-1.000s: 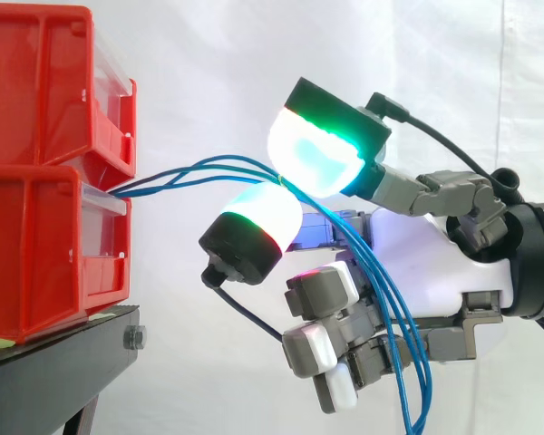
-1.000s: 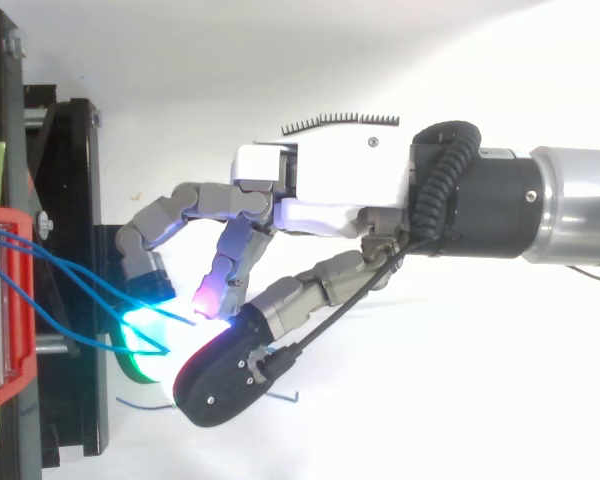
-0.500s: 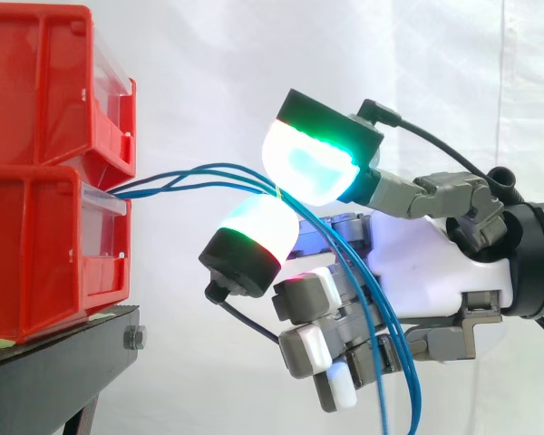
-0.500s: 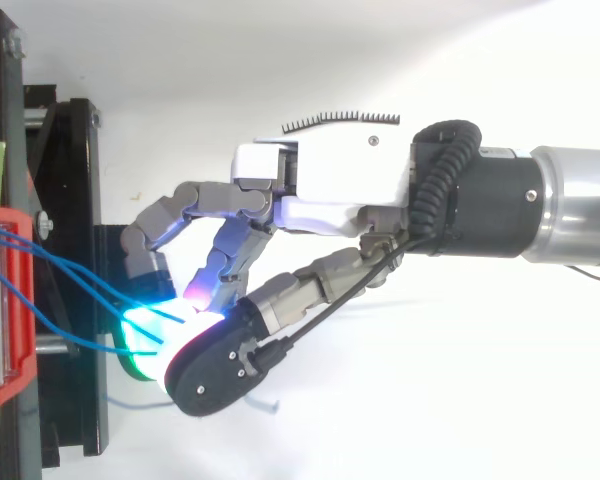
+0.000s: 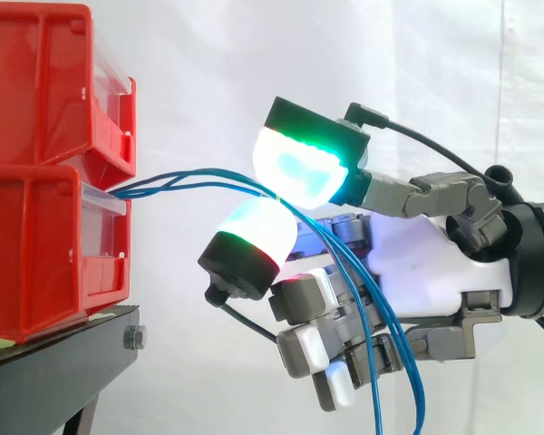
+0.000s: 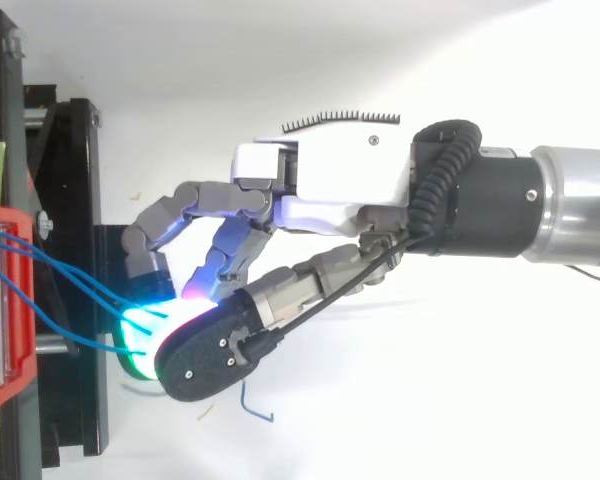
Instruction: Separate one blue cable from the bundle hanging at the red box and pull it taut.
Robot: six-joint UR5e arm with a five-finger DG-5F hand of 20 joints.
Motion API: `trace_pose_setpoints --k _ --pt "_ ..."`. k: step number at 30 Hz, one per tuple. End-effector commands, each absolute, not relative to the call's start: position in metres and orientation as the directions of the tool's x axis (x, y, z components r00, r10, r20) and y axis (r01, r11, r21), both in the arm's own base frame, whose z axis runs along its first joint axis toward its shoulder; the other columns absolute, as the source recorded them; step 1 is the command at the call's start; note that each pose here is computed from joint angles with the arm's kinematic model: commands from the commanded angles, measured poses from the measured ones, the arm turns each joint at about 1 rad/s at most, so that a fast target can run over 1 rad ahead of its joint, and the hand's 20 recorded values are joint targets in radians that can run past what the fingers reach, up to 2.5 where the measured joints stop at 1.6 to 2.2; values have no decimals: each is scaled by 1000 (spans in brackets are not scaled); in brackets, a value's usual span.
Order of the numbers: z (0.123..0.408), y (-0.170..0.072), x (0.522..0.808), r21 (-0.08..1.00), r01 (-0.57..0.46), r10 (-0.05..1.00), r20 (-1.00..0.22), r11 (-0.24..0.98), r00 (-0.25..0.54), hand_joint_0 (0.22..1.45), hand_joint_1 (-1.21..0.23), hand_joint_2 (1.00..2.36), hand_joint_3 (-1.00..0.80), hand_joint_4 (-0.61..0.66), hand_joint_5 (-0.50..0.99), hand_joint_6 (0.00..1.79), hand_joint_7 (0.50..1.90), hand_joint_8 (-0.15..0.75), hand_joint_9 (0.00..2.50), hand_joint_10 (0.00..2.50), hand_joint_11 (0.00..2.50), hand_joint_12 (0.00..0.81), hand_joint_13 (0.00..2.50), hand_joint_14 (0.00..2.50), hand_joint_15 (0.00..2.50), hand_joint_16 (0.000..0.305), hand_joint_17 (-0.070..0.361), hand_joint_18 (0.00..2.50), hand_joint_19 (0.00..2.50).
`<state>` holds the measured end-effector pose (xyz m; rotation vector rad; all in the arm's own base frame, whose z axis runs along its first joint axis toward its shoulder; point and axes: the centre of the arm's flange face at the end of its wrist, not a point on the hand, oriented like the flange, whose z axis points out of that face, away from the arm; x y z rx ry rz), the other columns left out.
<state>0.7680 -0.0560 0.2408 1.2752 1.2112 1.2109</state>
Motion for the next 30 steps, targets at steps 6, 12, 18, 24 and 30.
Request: trace_pose_setpoints --k 6,12,18,24,30 --pt "241 -56 768 998 39 999 41 -41 12 676 -844 1019 -247 22 -208 871 1178 281 988 30 1061 357 932 24 699 46 103 886 669" --pt "240 -56 768 998 42 999 40 -41 13 786 -893 1006 -431 5 -213 894 1180 268 993 30 1064 346 942 24 695 44 99 891 641" --pt "239 -56 768 998 44 999 40 -41 13 825 -920 1000 -500 -65 -195 893 1217 268 1046 31 1083 343 960 23 691 42 94 878 614" --pt "239 -57 768 998 45 999 40 -41 14 803 -959 1000 -500 -82 -178 887 1271 253 1071 33 1085 333 968 26 687 42 95 897 577" --pt "239 -57 767 998 47 999 40 -40 14 637 -914 1000 -500 -108 -128 869 1407 256 1125 32 1047 334 981 26 704 41 92 890 647"
